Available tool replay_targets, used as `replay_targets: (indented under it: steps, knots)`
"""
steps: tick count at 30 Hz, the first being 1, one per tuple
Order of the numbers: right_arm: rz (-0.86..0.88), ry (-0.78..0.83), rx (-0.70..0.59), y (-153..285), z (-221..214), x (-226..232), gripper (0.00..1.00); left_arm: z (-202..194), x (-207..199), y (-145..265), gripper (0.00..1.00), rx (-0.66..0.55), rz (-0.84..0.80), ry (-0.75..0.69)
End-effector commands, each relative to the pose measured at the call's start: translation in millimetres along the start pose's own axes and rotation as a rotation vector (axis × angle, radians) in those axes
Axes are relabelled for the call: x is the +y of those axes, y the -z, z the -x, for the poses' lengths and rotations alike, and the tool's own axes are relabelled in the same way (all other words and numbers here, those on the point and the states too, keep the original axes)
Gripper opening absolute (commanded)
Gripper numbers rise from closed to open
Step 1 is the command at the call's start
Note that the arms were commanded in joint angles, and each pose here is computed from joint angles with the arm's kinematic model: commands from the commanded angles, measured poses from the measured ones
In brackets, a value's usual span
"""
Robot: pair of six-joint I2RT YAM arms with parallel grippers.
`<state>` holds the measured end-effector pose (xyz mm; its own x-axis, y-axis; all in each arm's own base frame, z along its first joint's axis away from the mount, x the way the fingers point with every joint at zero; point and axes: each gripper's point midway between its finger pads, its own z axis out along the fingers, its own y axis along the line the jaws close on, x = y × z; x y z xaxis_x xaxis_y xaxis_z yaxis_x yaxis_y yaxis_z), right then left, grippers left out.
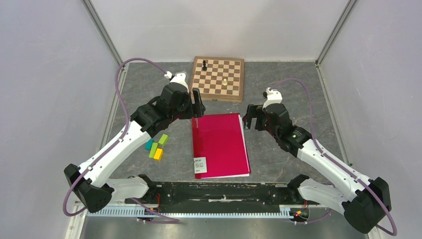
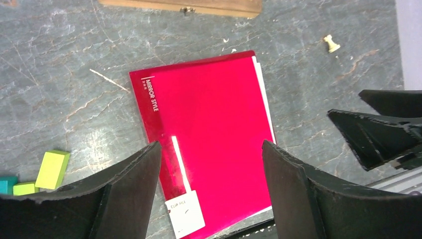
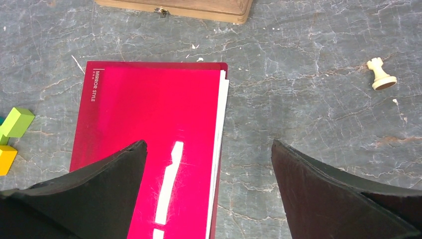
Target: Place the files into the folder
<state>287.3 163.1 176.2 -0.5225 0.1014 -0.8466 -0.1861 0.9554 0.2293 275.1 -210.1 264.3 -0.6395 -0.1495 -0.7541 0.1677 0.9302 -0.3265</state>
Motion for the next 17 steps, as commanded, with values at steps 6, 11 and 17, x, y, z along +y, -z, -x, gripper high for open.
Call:
replay_targets:
  steps: [6,11,17]
  knots:
    - [0.007,0.005,-0.06,2.4,21.8,5.1,0.98,-3.3,11.0,-1.8,0.81,-0.01,0.03,-0.036]
    - [0.005,0.002,-0.061,2.6,21.4,4.6,0.98,-6.3,9.0,-3.4,0.82,0.003,0.02,-0.039]
    - [0.002,0.004,-0.058,1.7,19.9,3.7,0.98,-6.4,8.4,-3.3,0.82,0.001,0.016,-0.036]
